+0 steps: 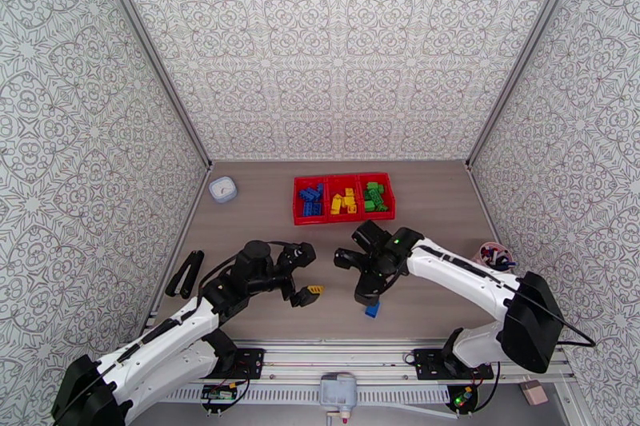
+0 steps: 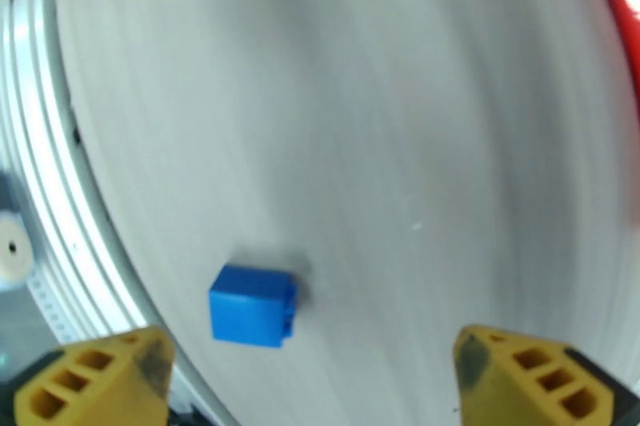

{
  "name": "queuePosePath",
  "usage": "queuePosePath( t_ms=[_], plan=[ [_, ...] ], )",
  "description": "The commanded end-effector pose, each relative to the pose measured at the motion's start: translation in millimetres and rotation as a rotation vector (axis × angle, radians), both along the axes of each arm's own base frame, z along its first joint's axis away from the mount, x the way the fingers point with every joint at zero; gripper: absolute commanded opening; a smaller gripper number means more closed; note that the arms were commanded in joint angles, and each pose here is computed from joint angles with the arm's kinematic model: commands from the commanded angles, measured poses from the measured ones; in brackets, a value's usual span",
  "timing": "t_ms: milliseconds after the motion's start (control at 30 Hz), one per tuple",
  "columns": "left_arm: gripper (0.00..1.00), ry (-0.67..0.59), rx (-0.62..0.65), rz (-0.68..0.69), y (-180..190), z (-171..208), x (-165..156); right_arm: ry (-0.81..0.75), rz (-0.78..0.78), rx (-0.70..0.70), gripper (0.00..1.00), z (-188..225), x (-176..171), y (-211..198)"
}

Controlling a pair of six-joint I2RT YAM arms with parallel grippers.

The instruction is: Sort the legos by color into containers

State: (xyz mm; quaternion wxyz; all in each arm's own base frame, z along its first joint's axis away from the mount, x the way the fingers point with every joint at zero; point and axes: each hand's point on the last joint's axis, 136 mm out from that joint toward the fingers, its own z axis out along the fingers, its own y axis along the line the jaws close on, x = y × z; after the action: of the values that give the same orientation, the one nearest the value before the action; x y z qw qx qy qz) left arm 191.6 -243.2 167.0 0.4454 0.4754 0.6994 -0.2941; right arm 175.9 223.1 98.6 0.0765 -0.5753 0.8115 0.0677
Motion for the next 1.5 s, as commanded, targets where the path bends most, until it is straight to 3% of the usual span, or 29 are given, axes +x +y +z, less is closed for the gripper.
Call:
queuePosePath(
  t_ms=[0, 367, 567, 867, 1200, 1467],
  plan=[
    [1.00, -0.019, -0.010, -0.022, 0, 10, -2, 0.050, 0.050, -0.101, 0.97, -17, -14, -12],
    [1.00, -0.028, -0.004, -0.011, 2, 8, -2, 0.094, 0.082, -0.211, 0.98, -51, -16, -13],
    [1.00, -0.029, -0.002, -0.009, 2, 6, -1, 0.145, 0.087, -0.260, 0.94, -66, -22, -16],
    [1.00, -0.029, -0.001, -0.008, 2, 6, -1, 0.199, 0.074, -0.292, 0.79, -80, -29, -18],
    [1.00, -0.032, -0.001, -0.010, 2, 6, -1, 0.222, 0.057, -0.312, 0.49, -84, -34, -24],
    [1.00, -0.038, 0.000, 0.007, 3, 6, 1, 0.143, 0.025, -0.247, 0.35, -70, -21, -17]
  ],
)
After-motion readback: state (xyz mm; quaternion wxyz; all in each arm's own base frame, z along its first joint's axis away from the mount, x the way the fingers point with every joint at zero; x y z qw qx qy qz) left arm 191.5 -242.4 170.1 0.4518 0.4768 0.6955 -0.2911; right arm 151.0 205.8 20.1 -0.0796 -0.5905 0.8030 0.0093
